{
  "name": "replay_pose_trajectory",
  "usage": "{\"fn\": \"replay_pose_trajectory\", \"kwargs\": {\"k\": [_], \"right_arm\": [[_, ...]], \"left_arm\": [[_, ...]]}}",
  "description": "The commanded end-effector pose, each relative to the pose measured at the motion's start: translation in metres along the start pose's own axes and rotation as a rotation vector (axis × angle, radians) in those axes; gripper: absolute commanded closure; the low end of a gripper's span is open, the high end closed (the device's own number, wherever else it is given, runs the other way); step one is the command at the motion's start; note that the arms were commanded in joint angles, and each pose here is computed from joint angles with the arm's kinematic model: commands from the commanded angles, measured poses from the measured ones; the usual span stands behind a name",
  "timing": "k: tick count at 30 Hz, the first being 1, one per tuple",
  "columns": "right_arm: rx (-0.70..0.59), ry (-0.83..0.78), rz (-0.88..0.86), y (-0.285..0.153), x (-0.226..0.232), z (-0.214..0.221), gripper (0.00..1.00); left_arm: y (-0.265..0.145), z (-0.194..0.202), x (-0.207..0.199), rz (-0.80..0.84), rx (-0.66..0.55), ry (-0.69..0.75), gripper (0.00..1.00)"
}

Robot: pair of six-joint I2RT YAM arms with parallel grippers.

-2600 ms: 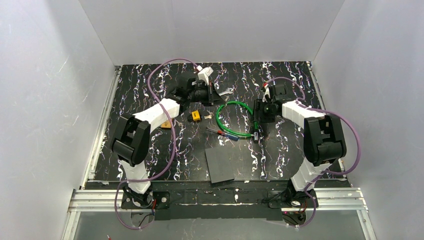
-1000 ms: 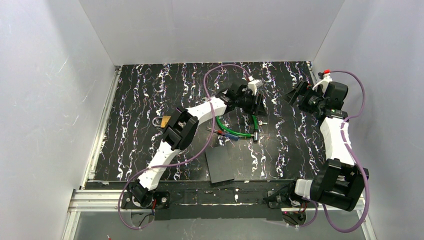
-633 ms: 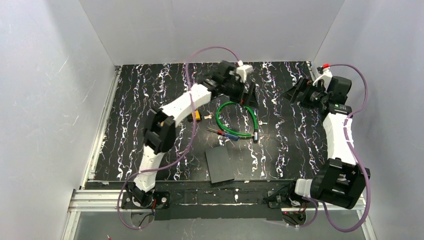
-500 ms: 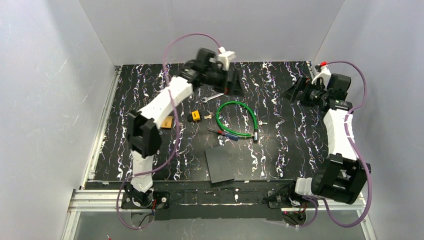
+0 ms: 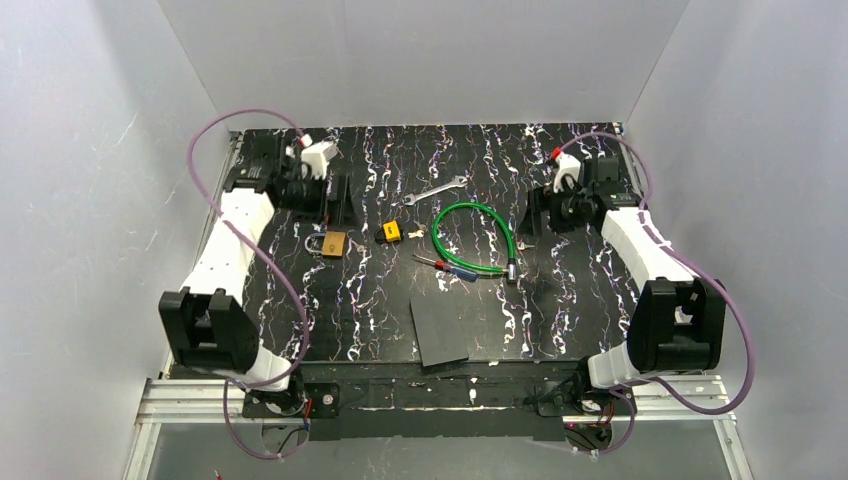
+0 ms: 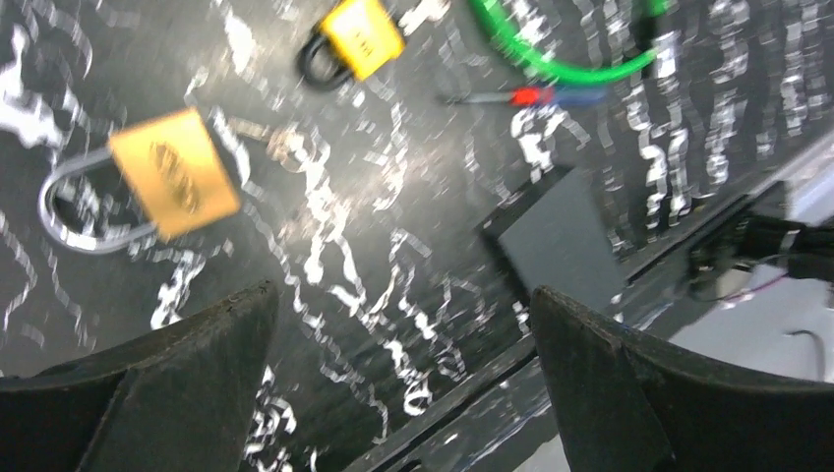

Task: Lock with the key
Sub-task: Reset both arms

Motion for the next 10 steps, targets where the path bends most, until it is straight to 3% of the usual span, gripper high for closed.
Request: {"fn": "replay_pose_trajectory", "kwargs": {"k": [1, 10], "right_arm": [[0.036, -0.084, 0.093, -0.001, -0.021, 0.029, 0.02], [-0.014, -0.102, 0.105, -0.013, -0.016, 0.042, 0.02]], "left_arm": [[-0.018, 0.058, 0.019, -0.115, 0.076, 0.069, 0.02], [-0.02, 0.072, 0.016, -0.146, 0.013, 0.029, 0.02]]}}
Point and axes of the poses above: each gripper's point midway between its finger pads, its own y axis out along the fingers, its own x axis along the line the jaws close on, z = x × y, the point moved 1 cm from there along -y, back along the fingers, and after that the axes turned 4 degrees about y, right-handed, at the moved point
